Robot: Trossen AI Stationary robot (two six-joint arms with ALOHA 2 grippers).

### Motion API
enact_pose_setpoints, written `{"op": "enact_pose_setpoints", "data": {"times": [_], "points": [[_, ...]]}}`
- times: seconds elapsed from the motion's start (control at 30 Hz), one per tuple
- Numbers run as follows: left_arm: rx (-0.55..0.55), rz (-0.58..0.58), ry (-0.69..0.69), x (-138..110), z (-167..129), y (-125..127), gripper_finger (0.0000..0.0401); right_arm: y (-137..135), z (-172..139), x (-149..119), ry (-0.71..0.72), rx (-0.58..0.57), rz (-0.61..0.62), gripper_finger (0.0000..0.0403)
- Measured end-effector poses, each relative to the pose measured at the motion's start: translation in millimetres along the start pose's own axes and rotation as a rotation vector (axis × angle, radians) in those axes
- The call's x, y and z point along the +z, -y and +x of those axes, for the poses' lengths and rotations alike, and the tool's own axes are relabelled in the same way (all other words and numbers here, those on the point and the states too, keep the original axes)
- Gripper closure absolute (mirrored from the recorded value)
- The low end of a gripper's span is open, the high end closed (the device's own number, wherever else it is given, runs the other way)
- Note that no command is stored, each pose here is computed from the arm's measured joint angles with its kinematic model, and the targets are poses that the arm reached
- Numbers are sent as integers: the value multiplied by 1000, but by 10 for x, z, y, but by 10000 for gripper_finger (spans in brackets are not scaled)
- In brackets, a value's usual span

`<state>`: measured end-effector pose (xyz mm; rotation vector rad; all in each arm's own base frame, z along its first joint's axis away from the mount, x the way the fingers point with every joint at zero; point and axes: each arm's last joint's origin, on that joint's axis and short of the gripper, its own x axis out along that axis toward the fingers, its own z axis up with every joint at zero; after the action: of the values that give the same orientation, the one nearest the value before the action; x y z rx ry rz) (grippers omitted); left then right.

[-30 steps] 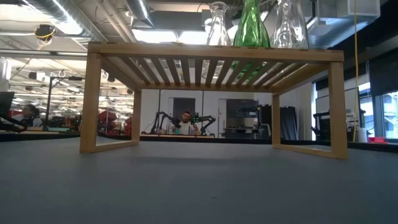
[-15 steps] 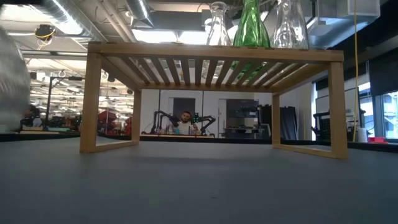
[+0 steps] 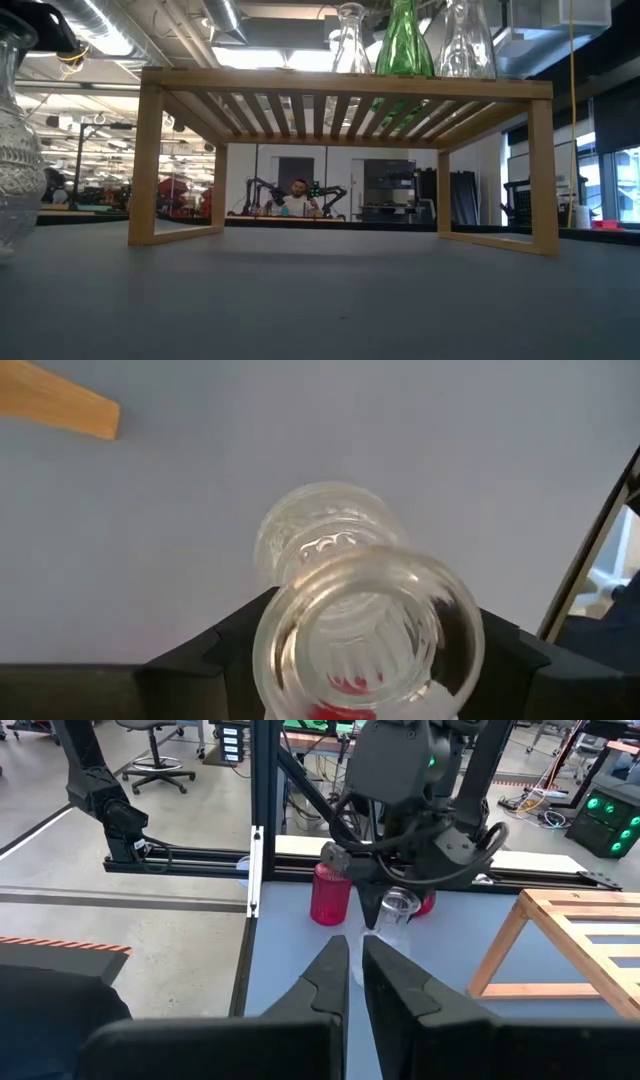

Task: Sort vases onto shelf
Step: Put the transparent bottle on the shelf

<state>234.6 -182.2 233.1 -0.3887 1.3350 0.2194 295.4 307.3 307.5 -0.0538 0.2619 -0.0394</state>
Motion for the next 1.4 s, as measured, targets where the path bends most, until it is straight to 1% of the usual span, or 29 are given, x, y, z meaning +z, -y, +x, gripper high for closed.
{"op": "enact_pose_setpoints", "data": {"times": [0.17,0.4,0.6,0.77,0.87,1.1,1.3,1.4], "points": [[4,-3,13,15,3,-5,169,-1,0,0,0,2,0,377],[3,45,20,-26,-1,21,169,-1,0,0,0,3,0,377],[40,125,108,-194,-24,109,169,-1,0,0,-1,3,0,377],[56,180,159,-329,-45,169,169,-7,0,-2,-6,26,6,377],[86,214,211,-409,-74,180,169,-7,0,-1,-6,25,6,377],[145,252,276,-481,-135,144,169,-1,5,1,-4,16,8,377],[153,328,351,-687,-200,192,169,-1,5,0,-5,16,8,377],[163,325,399,-741,-215,202,170,-2,27,-15,-6,12,7,377]]}}
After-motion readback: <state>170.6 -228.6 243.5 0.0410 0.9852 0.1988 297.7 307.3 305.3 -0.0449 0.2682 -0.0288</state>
